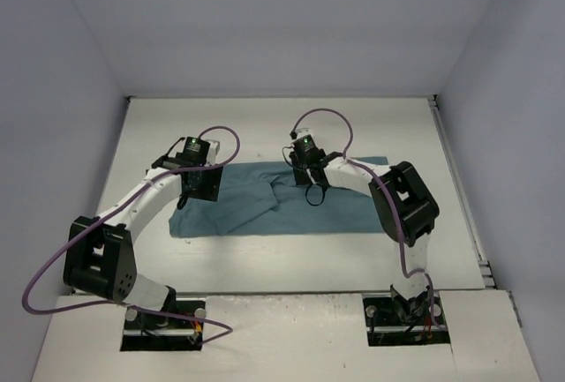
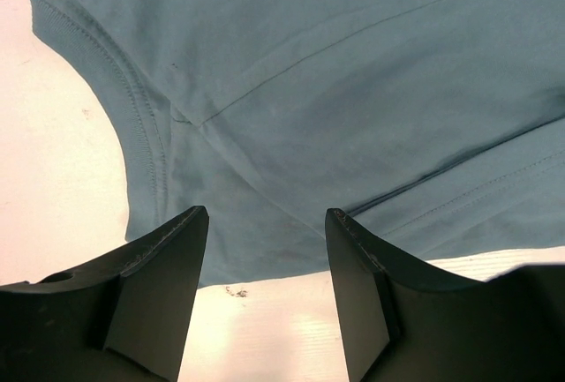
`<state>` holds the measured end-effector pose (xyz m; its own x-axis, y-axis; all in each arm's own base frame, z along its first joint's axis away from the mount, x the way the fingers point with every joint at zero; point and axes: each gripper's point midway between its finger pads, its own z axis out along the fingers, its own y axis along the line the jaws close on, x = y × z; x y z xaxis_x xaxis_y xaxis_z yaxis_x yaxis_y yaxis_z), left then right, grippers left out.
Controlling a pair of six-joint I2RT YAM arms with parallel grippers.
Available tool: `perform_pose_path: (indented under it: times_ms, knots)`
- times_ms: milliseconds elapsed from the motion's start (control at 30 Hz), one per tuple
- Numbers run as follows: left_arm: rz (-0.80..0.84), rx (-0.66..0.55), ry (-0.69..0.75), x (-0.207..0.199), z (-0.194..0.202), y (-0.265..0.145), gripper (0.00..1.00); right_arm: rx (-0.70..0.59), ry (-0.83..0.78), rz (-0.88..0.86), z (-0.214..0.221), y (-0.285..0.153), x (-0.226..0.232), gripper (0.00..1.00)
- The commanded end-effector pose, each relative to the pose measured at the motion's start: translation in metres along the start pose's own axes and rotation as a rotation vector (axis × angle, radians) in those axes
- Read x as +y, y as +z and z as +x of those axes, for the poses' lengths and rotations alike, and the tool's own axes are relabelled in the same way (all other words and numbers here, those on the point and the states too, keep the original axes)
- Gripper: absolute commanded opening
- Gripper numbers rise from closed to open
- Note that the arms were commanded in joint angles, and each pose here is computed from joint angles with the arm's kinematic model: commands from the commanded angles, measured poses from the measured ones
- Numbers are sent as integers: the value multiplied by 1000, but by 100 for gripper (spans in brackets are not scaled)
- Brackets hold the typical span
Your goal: Fold and stack the t-shirts
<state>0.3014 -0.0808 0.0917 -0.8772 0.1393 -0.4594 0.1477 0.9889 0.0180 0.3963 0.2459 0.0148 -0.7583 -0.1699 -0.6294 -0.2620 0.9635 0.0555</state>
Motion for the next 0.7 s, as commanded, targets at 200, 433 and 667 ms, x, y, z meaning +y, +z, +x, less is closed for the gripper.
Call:
perform_pose_path:
  times_ms: [200, 433, 667]
  knots:
    - [3, -85, -1, 1, -25, -7, 53, -85, -46, -149, -24, -46, 29, 20]
    - [2, -81, -1, 1, -26, -5, 53, -65, -115, -246, -15, -56, 43, 20]
    - [57, -92, 17, -8, -27, -8, 53, 25, -149, -312, 20, -54, 47, 20]
